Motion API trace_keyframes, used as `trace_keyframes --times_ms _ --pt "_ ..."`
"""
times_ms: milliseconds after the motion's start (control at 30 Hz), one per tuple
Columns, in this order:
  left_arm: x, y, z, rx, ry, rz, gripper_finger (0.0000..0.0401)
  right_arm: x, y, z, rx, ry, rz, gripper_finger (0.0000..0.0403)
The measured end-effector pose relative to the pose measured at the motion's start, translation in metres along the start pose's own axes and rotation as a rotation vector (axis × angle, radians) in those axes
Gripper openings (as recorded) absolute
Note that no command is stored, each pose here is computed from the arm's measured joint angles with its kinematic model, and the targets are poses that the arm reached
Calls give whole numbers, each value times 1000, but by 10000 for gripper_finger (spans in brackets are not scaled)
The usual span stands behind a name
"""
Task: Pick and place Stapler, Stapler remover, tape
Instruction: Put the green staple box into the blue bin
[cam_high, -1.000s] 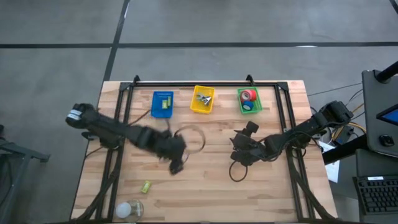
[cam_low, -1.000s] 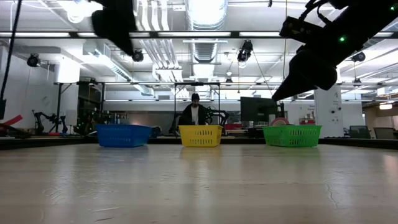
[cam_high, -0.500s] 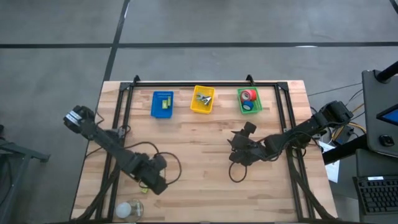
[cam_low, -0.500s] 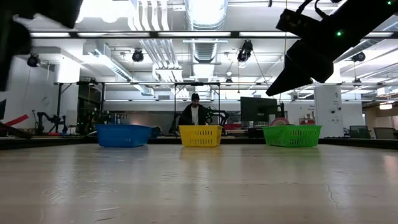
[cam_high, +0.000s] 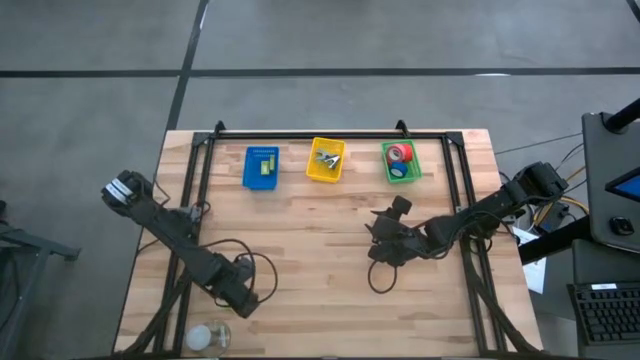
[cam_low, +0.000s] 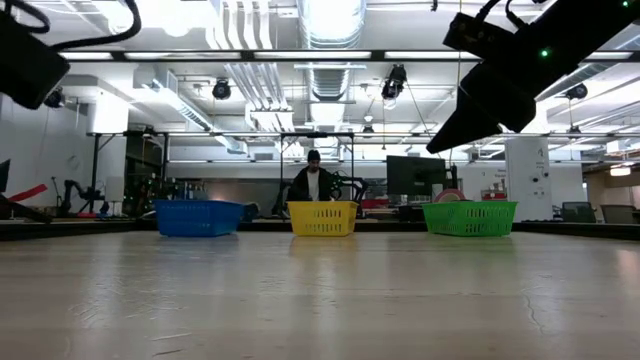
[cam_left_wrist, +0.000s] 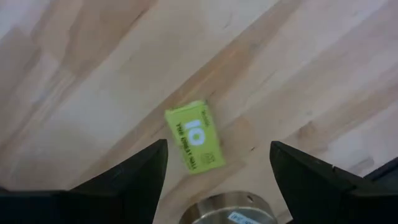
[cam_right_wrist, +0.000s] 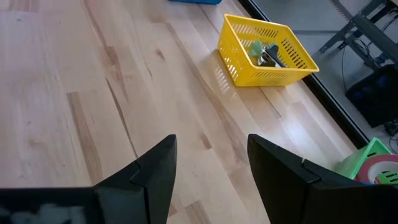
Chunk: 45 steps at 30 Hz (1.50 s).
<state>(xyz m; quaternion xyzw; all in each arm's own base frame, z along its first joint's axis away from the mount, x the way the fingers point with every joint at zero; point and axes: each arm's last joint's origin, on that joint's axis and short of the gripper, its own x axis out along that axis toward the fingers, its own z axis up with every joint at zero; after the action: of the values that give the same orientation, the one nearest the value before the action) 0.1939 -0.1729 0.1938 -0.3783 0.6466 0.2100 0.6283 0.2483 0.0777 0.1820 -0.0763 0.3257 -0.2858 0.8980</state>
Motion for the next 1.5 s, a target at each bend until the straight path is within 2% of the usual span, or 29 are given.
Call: trace_keyframes --times_ms 200,433,533,633,800,933,1267,1367,1500 --pt "7 8 -3 -8 46 87 285 0 0 0 0 -1 2 192" --pt "24 -4 -2 17 25 51 285 0 0 1 0 -3 6 192" --pt "35 -6 -2 46 47 73 284 0 0 1 2 -3 7 192" --pt "44 -3 -2 34 104 149 284 0 1 1 5 -5 7 192" --pt "51 -5 -2 79 123 152 281 0 1 2 16 -13 13 192" --pt "49 -5 -2 88 120 136 251 0 1 2 16 -14 14 192" --pt "48 -5 5 158 96 131 127 0 1 2 20 -16 15 192" --pt "47 -5 11 189 63 129 109 0 1 3 21 -17 16 192" --pt "45 -3 24 212 17 151 117 0 1 3 23 -18 16 192"
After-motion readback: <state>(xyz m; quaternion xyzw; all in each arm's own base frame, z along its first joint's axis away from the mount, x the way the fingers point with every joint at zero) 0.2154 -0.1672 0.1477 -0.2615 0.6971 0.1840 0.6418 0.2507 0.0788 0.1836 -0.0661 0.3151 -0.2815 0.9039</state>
